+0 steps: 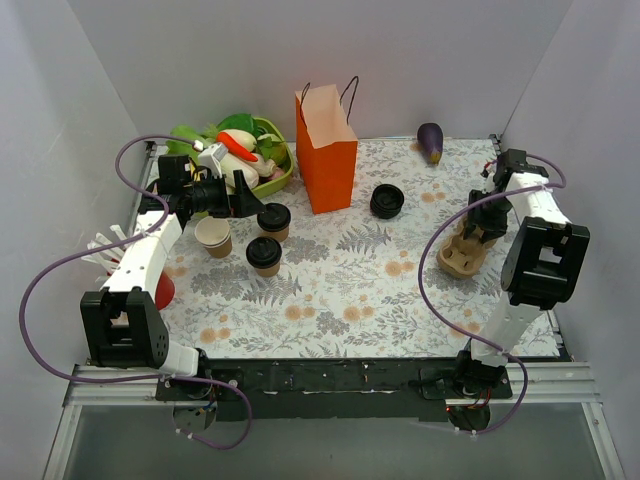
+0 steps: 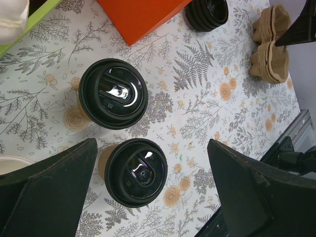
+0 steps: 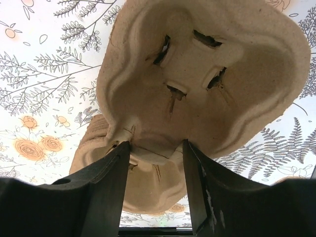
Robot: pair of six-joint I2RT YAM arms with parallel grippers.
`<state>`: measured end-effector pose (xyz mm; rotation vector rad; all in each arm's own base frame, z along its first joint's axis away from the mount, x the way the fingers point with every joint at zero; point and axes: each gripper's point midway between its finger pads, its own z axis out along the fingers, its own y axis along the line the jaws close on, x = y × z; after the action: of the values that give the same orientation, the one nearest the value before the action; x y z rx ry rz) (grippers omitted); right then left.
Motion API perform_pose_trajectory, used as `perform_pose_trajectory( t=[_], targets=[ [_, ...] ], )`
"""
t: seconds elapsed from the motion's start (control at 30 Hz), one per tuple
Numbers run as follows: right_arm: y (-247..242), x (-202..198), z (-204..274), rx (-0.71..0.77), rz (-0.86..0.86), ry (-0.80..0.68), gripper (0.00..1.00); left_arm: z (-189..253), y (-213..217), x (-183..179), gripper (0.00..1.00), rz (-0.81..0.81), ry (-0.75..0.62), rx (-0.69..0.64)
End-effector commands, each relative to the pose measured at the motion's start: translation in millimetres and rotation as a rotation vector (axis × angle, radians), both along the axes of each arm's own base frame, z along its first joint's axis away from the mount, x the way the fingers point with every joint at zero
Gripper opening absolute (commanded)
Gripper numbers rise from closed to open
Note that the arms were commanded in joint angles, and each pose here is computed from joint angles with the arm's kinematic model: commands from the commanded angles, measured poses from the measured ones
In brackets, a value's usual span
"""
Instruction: Pack the takeout coffee
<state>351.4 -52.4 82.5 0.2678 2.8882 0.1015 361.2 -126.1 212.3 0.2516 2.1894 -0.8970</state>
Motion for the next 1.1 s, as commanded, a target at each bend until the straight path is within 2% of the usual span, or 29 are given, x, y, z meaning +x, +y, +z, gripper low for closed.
perform_pose_trajectory(
  t=[0.0, 0.3, 0.4, 0.43, 0.53, 0.83, 1.07],
  targets=[
    [-3, 16, 10, -0.025, -0.013, -0.047, 0.54, 14, 0, 3, 0.95, -0.004, -0.041, 0.009],
    [-2, 7, 17, -0.052, 0.007, -0.031, 0.45, 14, -1, 4, 0.95, -0.001, -0.029, 0.002],
    [1, -4, 15, -0.045, 0.011, -0.022, 0.37, 13, -3, 5, 0.95, -0.003, -0.017, -0.014],
    [1, -6, 14, -0.049, 0.038, -0.023, 0.30, 13, -3, 6, 0.95, -0.003, -0.018, -0.019],
    [1, -2, 26, -0.055, 0.047, -0.065, 0.22, 14, -4, 7, 0.95, -0.002, -0.017, -0.027],
    [0, 25, 88, -0.074, 0.125, -0.237, 0.16, 21, -8, 8, 0.95, -0.005, -0.019, -0.064],
    [16, 16, 85, -0.005, 0.234, -0.236, 0.05, 24, -9, 5, 0.95, -0.014, -0.030, -0.070]
  ],
)
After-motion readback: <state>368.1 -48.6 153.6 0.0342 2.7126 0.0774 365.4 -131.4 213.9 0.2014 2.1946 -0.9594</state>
